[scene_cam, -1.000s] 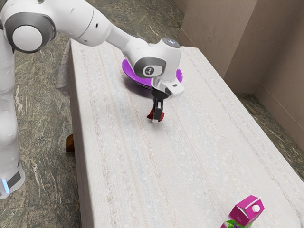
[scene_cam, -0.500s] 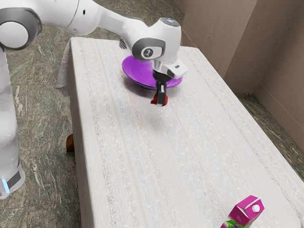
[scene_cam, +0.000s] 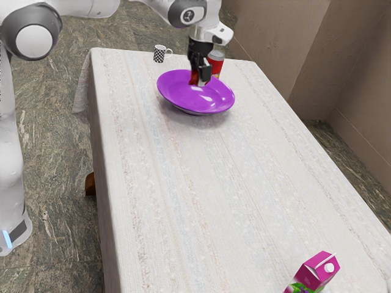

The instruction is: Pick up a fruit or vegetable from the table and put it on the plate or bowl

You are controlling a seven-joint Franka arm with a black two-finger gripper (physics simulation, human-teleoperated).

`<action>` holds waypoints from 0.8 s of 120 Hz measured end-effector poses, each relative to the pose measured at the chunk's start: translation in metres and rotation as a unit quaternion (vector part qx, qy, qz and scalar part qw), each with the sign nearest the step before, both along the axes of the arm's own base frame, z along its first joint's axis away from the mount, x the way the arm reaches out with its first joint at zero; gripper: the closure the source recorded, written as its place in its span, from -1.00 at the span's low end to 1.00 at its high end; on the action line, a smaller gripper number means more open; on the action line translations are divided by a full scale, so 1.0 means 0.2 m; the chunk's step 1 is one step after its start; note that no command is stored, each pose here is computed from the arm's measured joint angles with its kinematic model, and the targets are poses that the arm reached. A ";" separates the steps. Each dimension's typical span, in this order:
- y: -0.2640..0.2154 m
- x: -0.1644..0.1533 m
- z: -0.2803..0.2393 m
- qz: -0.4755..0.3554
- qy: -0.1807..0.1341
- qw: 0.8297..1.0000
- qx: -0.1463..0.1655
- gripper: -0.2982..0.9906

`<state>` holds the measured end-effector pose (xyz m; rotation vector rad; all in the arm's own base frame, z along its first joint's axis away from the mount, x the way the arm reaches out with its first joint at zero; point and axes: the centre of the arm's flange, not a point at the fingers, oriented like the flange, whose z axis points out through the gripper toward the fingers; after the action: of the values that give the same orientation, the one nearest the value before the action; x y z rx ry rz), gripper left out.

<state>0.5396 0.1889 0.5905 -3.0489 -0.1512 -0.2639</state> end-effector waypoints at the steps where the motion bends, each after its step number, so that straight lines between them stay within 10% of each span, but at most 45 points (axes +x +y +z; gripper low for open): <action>1: 0.00 0.00 0.00 0.001 0.000 1.000 -0.001 0.00; 96: 0.12 -0.03 -0.03 0.068 0.011 0.997 -0.028 0.00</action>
<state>0.5330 0.2132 0.5849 -3.0765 -0.3696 -0.2216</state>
